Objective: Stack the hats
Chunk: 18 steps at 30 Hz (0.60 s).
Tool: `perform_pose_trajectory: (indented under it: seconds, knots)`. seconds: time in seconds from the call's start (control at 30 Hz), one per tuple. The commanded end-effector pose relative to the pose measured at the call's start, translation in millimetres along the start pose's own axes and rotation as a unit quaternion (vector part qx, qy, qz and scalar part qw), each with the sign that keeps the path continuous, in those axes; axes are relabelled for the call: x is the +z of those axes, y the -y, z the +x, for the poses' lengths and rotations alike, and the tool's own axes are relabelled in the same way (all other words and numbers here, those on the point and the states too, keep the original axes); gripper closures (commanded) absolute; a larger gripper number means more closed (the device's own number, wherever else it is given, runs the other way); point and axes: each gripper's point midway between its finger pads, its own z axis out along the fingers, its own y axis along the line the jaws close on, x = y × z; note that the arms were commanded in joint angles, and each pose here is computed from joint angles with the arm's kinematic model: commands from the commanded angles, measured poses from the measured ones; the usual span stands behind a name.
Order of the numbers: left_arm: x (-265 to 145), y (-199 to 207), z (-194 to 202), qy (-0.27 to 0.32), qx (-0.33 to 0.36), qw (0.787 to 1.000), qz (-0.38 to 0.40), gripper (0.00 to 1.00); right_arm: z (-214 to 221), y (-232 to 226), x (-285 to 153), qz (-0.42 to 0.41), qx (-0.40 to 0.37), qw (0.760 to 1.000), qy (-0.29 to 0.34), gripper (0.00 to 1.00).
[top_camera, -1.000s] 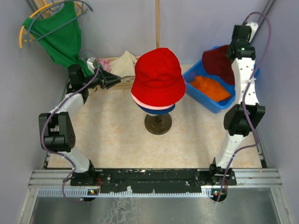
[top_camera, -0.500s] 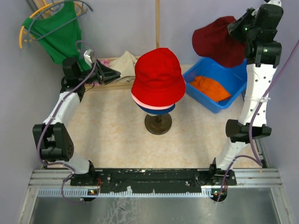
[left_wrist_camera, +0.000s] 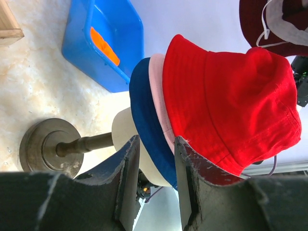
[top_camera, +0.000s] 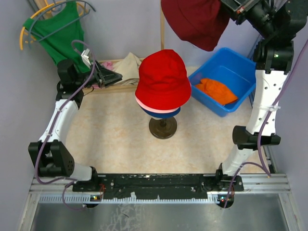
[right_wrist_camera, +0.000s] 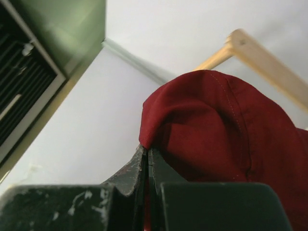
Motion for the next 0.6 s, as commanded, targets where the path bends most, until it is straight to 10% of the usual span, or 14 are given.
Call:
perform_pose_trajectory:
  seconds: [0.0,0.57]
  knots:
    - [-5,15,5,-0.001,0.015,1.0,0.011,0.59,36,-60,-12,-0.086,0.036,0.993,-0.077,1.0]
    - [-8,19,11,0.001,0.019,0.999,0.027,0.59,130,-40,11,-0.045,0.064,0.981,-0.177,1.0]
